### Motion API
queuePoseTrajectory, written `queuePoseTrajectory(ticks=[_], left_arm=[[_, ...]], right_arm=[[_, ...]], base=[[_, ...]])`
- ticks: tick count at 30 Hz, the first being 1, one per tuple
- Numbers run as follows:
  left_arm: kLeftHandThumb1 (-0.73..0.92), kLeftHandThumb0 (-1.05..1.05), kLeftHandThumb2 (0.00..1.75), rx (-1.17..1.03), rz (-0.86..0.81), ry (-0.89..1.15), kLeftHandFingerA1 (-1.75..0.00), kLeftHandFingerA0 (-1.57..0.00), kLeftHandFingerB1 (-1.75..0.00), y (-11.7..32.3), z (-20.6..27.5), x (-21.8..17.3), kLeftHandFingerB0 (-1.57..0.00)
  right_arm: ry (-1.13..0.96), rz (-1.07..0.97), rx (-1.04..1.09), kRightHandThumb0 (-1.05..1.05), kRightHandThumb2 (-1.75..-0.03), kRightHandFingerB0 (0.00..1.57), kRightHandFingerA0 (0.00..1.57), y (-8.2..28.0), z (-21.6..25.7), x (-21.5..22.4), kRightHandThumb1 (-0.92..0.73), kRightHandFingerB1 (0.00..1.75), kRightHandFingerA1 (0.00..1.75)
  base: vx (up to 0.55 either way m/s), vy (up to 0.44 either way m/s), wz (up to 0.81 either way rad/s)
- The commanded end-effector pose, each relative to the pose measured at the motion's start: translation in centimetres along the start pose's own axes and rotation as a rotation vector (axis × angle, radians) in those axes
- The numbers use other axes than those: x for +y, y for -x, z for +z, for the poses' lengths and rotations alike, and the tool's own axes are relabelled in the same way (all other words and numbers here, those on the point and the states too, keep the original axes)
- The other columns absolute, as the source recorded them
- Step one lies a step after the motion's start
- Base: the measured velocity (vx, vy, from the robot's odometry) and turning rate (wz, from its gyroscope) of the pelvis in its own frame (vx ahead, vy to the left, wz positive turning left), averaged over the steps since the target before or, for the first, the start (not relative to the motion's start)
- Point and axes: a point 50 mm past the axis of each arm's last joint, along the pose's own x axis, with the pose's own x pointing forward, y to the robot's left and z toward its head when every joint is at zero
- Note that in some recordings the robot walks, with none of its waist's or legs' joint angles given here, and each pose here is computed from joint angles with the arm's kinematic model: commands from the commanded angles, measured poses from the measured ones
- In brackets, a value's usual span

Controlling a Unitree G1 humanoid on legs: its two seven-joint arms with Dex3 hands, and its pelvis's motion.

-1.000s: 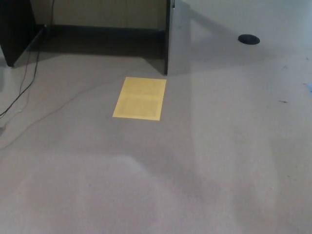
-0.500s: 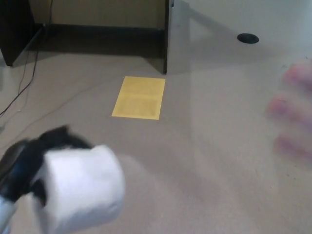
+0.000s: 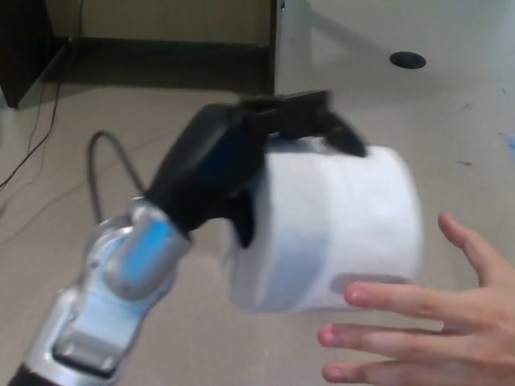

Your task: A person is holding a toilet paper roll and the robot extends its left hand to grab the roll by inserting its thumb into the gap in the middle and brings its hand down by its side. Then it extends its arm again to hand the toilet paper roll back to the person.

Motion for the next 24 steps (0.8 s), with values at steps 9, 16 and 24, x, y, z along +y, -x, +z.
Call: queuePoseTrajectory(ticks=[9,16,24], left_arm=[[0.73,-0.19,0.70,-0.099,-0.108,0.079,-1.56,-0.84,-1.25,-5.2,6.7,-3.5,-0.75],[0.72,-0.27,0.62,-0.062,-0.111,0.125,-1.17,-0.88,-0.44,-3.9,6.4,-4.4,-0.72],[0.43,-0.69,0.70,0.020,-0.133,0.044,-0.39,-0.10,-0.23,-3.1,5.9,-3.6,-0.07]], right_arm=[[0.006,-0.015,0.012,-0.44,-0.62,0.55,0.64,-0.2,-0.1,-0.6,-0.73,0.43,0.53],[0.001,-0.011,0.010,-0.44,-0.62,0.55,0.66,-0.2,-0.2,-0.8,-0.72,0.43,0.60],[-0.011,-0.019,0.009,-0.43,-0.62,0.56,0.68,-0.4,0.1,-1.0,-0.71,0.44,0.59]], base=[[0.00,0.000,0.00],[0.00,0.000,0.00],[0.00,0.000,0.00]])
